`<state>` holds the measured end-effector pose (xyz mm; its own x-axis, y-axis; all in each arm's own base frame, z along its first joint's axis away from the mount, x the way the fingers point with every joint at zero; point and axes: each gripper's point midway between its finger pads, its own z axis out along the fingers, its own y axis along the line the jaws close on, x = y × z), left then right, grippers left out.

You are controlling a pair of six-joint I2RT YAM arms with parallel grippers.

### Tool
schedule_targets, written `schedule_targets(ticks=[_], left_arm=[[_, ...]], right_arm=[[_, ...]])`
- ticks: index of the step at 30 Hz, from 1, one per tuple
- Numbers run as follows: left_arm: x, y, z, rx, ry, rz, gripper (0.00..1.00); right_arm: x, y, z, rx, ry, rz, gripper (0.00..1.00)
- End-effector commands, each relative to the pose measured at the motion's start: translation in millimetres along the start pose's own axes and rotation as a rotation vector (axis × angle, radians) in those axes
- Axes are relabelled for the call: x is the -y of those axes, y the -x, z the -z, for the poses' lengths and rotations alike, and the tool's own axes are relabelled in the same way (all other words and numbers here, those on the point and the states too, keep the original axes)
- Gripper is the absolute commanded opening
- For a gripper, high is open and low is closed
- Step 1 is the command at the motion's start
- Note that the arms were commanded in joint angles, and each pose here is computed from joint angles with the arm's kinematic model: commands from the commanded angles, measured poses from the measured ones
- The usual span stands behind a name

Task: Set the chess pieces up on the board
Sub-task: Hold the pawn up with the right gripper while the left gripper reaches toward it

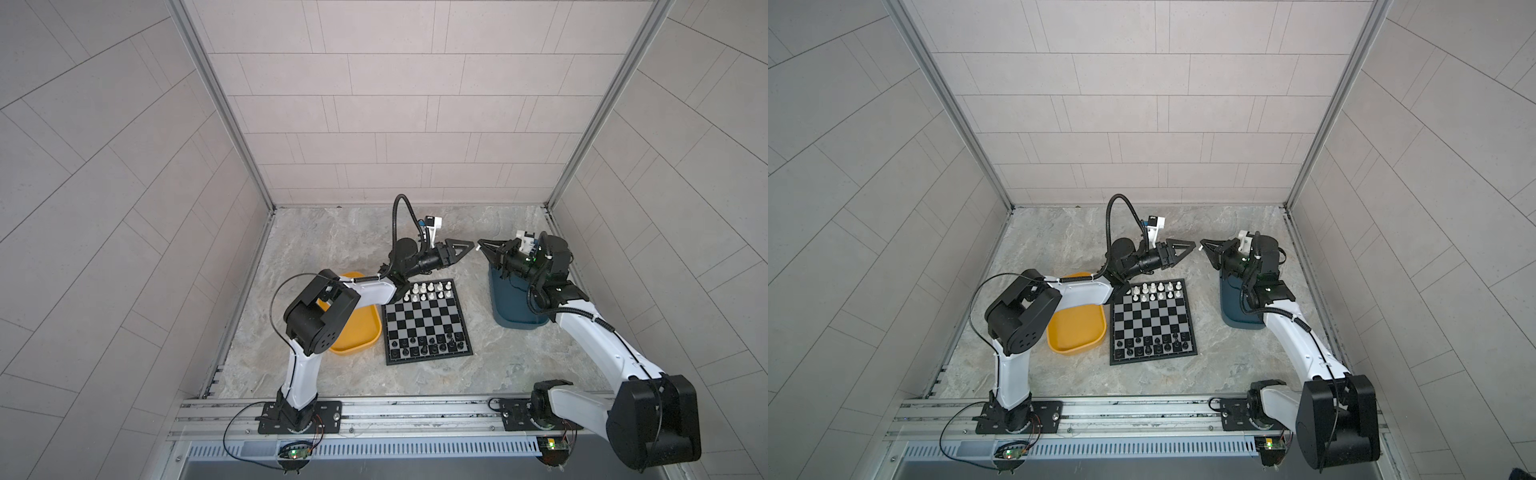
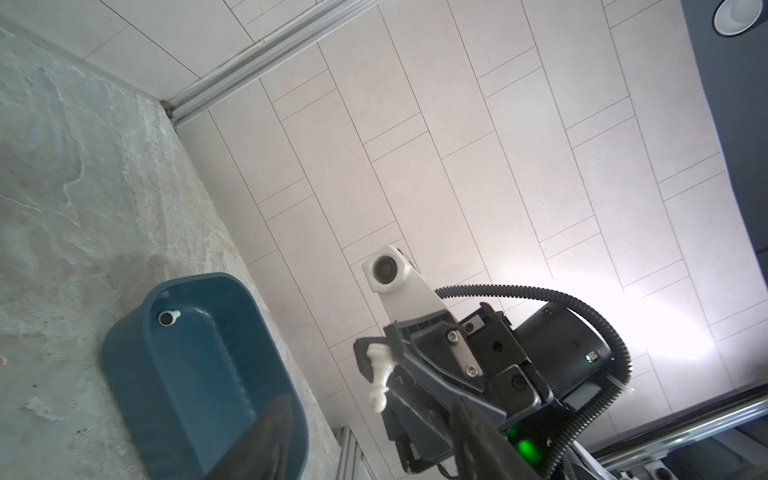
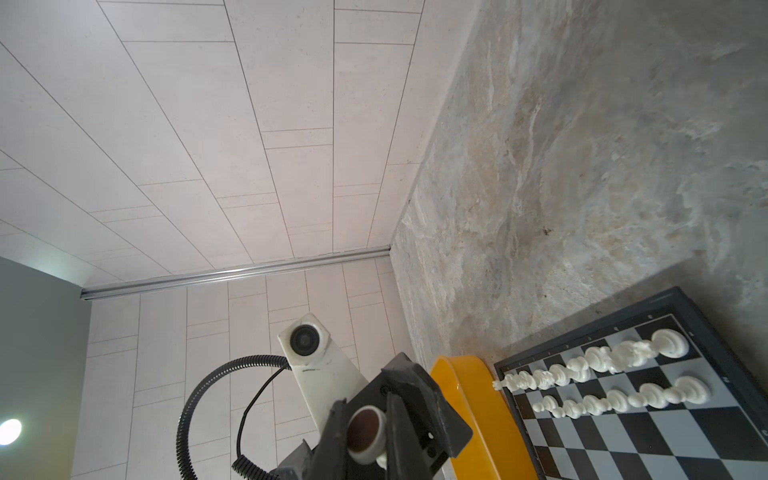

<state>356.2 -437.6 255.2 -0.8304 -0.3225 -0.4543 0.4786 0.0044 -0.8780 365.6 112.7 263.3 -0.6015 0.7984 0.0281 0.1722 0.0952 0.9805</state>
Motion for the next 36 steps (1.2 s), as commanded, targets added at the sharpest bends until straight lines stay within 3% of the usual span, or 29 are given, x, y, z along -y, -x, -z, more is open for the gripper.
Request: schedule_targets(ticks=[1,22,36], left_arm=[[29,-1,-4,0.017,-0.120,-0.019,0.64],[35,3,-9,0.037,-0.174,0.020,0.43],[36,-7,-13,0.029,-0.177,0.049,0.38]], right_arm=[[-14,2,1,0.019,0.063,-0.111,0.01],[-3,-5,-1,0.012,0.043,-0.124,0.01],[-2,-5,-2,0.015,0.049,-0.128,0.01]])
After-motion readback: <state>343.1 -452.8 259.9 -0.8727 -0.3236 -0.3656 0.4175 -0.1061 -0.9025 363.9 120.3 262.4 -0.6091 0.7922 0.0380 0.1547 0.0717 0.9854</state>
